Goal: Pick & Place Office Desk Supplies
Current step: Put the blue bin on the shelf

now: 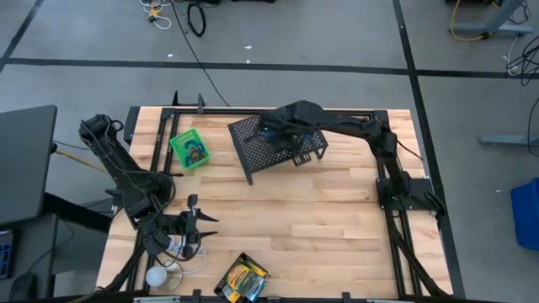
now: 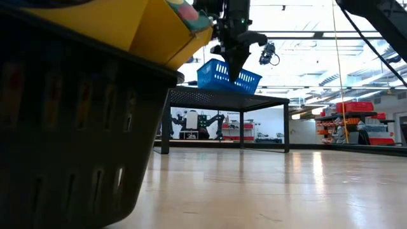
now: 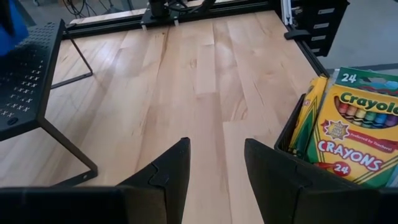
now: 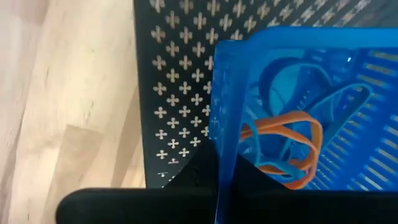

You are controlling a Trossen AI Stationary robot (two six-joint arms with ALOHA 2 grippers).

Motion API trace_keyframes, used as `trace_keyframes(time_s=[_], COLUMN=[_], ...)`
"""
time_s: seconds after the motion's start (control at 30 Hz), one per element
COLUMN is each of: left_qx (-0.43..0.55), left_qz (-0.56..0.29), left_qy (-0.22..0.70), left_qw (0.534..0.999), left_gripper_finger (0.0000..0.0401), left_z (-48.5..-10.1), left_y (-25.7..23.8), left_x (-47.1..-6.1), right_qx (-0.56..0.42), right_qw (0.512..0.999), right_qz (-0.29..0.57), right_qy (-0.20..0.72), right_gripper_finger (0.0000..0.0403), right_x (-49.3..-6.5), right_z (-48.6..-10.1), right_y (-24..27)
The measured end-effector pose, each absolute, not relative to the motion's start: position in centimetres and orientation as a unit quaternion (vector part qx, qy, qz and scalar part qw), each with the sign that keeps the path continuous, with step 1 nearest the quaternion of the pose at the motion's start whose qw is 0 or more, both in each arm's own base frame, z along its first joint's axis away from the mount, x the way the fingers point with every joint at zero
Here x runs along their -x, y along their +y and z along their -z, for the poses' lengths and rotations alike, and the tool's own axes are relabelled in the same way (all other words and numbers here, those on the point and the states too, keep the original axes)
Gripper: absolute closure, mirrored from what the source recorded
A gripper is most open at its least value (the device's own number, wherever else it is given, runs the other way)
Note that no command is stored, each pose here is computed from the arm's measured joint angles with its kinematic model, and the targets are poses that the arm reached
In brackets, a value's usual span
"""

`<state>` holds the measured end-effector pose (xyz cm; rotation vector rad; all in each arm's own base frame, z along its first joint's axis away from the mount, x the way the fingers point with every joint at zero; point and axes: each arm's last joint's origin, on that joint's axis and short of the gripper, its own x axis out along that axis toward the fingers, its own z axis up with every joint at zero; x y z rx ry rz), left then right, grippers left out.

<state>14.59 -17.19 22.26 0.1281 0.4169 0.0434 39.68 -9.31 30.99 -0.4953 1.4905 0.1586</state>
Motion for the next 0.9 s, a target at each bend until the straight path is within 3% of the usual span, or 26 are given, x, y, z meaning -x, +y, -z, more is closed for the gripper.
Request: trace_keyframes(time_s=[0.33,0.9], left_qx=[-0.054,-0.058], left_qz=[-0.025,-0.023], left_qy=[0.208,0.208], left_qw=[0.976,0.976], left_gripper_finger=[0.0239,0.0239], left_z=[-22.2,-22.2], left_y=[-17.2,-17.2], left_x=[-14.6,-14.6], right_qx=[0.208,0.216], right_qw=[0.691,0.699], right_qz=[-0.066,-0.046], right_qy=[0.689,0.680], right_gripper_finger=[0.0400,0.0305], right_x=[-40.0,-40.8], right_z=[-29.4,-29.4], right_y=[-9.9,-7.9])
